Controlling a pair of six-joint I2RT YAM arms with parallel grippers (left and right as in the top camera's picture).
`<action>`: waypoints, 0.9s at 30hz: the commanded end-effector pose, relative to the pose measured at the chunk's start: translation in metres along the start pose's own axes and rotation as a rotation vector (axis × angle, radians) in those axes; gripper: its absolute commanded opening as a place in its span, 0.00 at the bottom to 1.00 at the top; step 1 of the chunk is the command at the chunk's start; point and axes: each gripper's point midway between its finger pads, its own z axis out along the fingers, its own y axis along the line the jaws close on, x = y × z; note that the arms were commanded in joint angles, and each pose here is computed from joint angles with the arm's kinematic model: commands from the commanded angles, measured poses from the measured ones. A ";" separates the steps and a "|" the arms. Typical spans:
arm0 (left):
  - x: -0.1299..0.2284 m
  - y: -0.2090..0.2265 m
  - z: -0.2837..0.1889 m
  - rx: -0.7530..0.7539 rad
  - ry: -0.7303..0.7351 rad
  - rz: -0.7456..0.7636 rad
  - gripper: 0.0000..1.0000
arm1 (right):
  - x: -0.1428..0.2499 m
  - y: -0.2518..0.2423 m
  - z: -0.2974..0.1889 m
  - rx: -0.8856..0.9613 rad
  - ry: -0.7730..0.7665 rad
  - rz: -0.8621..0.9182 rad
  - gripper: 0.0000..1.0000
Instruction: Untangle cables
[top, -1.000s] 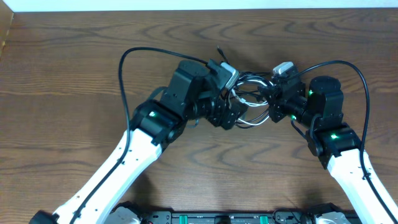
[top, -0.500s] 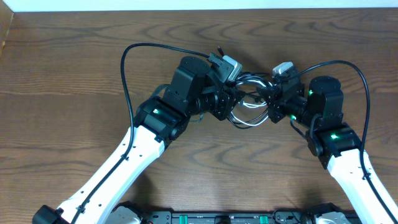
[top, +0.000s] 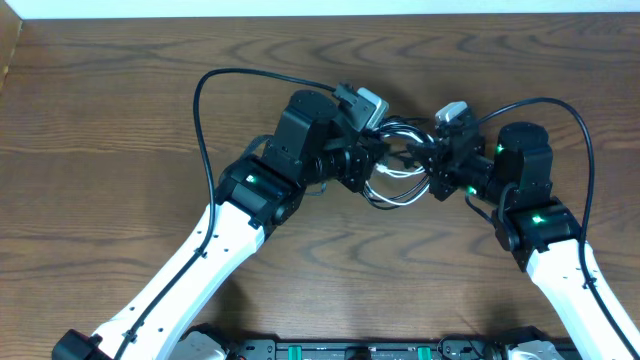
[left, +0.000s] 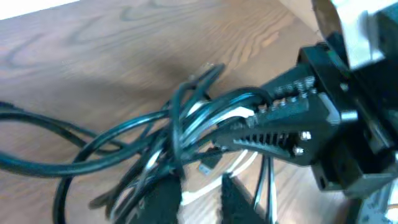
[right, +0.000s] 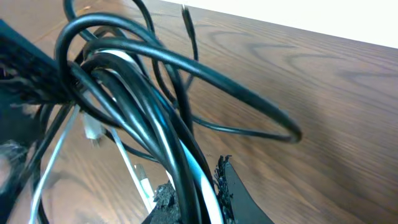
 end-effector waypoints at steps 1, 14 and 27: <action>-0.008 0.002 0.001 -0.020 -0.017 0.011 0.08 | -0.008 0.013 -0.002 -0.075 -0.020 -0.018 0.01; -0.009 0.002 0.001 -0.019 -0.022 0.012 0.08 | -0.006 0.013 -0.002 -0.076 -0.016 -0.020 0.01; -0.016 -0.001 0.001 0.000 -0.049 0.009 0.45 | -0.005 0.021 0.001 -0.098 -0.010 -0.043 0.01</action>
